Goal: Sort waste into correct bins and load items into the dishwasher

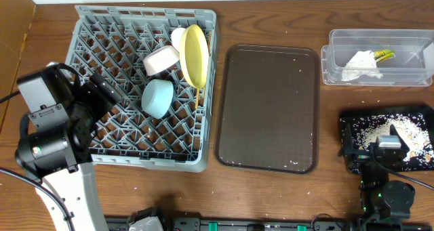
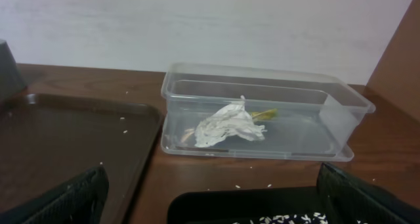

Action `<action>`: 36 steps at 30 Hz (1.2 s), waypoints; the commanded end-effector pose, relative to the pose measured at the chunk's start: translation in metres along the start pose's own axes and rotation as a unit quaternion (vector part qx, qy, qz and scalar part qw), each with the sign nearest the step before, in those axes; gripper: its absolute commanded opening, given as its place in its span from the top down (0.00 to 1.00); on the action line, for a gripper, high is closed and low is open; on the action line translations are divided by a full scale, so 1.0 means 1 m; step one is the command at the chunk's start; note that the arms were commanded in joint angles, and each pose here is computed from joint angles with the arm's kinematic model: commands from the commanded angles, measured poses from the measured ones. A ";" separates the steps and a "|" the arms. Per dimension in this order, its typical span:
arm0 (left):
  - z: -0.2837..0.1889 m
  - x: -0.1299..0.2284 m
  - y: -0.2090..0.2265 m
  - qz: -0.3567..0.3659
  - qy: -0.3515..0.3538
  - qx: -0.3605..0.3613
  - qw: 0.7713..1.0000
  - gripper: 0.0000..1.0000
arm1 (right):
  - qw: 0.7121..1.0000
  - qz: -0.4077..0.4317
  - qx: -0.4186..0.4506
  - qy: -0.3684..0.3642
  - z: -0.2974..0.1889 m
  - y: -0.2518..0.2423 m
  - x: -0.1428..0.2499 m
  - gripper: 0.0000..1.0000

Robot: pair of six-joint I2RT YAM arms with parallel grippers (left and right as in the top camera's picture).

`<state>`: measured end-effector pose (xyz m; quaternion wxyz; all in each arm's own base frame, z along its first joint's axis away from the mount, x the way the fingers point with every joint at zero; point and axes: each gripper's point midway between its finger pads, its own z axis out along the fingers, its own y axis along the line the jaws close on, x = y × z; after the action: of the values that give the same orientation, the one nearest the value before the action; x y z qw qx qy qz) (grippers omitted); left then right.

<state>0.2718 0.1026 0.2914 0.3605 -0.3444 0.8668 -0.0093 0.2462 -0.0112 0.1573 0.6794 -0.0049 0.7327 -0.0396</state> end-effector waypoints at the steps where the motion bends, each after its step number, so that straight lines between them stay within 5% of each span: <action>1: -0.001 -0.002 0.001 -0.006 -0.002 -0.002 1.000 0.05 | 1.000 -0.017 0.015 0.001 0.000 -0.007 0.001 0.01; 36: -0.006 0.011 0.010 -0.006 0.016 -0.020 1.000 0.05 | 1.000 -0.017 0.015 0.001 0.000 -0.007 0.001 0.01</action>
<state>0.2629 0.0994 0.2833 0.3368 -0.3479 0.8749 -0.0087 0.2463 -0.0112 0.1572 0.6788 -0.0129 0.7327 -0.0470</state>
